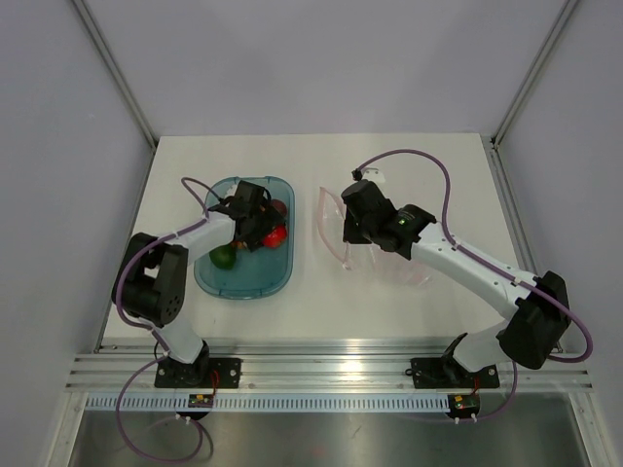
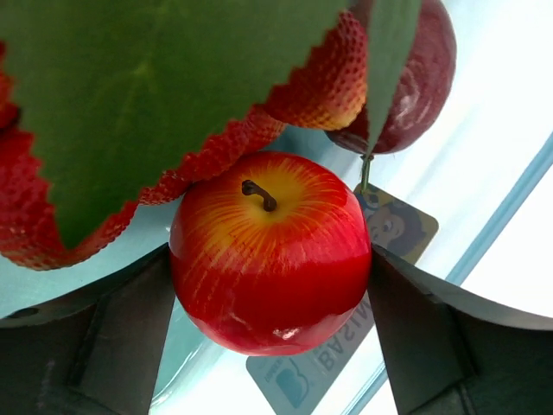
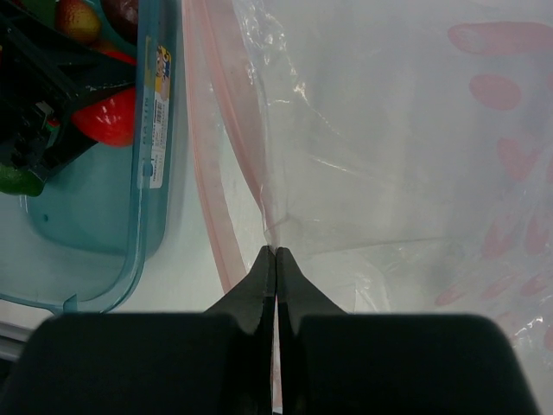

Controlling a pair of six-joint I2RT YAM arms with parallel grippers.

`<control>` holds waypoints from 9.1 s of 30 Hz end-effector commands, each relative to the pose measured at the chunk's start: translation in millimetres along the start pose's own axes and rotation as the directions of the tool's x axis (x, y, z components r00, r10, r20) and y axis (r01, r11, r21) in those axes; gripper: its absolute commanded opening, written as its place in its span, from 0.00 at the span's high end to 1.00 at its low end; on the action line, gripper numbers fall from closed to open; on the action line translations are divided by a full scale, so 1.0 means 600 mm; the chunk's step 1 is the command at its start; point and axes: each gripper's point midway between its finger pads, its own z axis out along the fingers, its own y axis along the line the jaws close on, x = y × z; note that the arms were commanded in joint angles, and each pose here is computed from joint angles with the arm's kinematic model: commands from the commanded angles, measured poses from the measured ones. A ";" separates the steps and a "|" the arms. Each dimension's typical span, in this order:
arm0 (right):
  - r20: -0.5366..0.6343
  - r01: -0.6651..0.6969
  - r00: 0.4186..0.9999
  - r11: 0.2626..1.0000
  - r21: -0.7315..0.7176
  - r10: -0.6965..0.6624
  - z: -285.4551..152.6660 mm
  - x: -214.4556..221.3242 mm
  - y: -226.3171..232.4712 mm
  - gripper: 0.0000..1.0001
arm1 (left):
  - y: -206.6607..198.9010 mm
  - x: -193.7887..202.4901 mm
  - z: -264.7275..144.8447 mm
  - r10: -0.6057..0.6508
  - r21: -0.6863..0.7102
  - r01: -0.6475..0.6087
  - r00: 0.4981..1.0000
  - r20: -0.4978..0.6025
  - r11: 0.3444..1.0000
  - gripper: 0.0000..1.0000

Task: Place the food in the zip-top bag and seal the zipper
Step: Pick up the fake fruit from the bin, then place the fake fruit in the zipper food storage bag, then adjust the zipper food storage bag at the center of the board, then pick up the fake fruit from the bin.

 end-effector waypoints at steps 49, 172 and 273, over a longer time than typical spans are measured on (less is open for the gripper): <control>-0.019 -0.138 0.989 0.861 -0.490 0.148 -0.074 -0.073 0.178 1.00 | -0.211 0.090 -0.302 0.453 0.677 -0.307 0.891 -0.043 0.668 0.37; 0.058 -0.037 0.997 0.993 -0.114 0.044 -0.029 -0.121 -0.014 0.46 | -0.265 0.130 -0.271 0.647 0.705 -0.386 0.750 -0.136 0.595 1.00; 0.043 -0.100 0.993 0.984 -0.144 0.107 0.003 -0.113 0.014 1.00 | -0.164 -0.177 -0.143 0.271 0.171 -0.304 0.943 0.191 0.937 0.61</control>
